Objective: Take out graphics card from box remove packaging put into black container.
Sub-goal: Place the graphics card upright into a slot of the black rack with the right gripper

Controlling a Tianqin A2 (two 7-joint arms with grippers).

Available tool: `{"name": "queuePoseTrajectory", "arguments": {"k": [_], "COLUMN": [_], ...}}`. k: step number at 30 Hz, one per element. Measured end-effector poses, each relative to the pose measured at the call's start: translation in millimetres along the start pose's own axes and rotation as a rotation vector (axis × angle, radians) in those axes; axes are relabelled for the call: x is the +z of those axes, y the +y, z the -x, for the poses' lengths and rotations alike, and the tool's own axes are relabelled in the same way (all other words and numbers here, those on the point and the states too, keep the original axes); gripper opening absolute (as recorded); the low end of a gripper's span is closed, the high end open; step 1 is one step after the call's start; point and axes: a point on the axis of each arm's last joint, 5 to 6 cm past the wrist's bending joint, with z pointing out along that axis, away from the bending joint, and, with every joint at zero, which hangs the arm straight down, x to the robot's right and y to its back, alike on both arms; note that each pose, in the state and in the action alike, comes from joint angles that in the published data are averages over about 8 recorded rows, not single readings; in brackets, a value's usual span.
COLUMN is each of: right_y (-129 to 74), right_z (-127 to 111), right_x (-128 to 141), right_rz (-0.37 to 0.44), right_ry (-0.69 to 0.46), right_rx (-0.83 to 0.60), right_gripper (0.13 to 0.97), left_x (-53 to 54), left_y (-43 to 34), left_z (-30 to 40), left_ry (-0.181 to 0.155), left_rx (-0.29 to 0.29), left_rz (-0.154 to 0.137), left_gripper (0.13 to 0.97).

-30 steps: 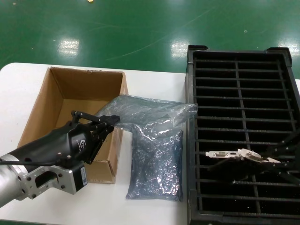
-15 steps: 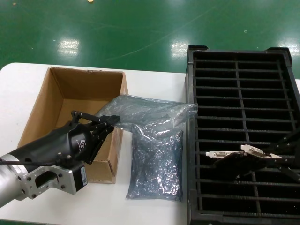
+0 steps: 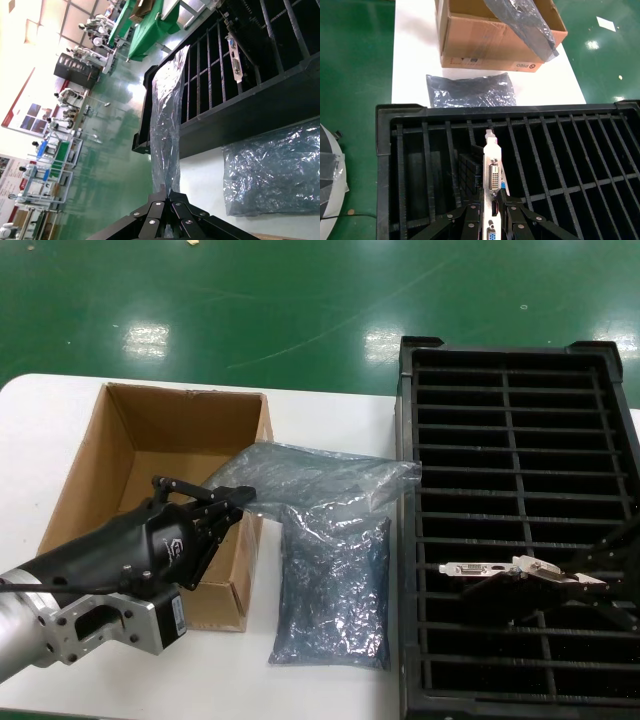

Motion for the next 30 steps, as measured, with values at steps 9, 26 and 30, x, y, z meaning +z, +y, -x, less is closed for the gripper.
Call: {"name": "queuePoseTrajectory", "arguments": {"k": [9, 26, 30], "right_y": [-4, -20, -20], "right_z": [1, 8, 8], "right_x": [7, 26, 26], "right_rz": [0.021, 0.013, 0.008], "right_ry": [0.0, -0.039, -0.041], "right_rx": [-0.016, -0.112, -0.122], "right_gripper": [0.187, 0.273, 0.328], "left_x": [0.0, 0.0, 0.0], "left_y": [0.0, 0.0, 0.0], "left_z": [0.0, 0.0, 0.0], "left_ry": [0.0, 0.0, 0.0], "left_rx": [0.0, 0.0, 0.0], "left_rz": [0.0, 0.0, 0.0], "left_gripper": [0.139, 0.139, 0.139]}}
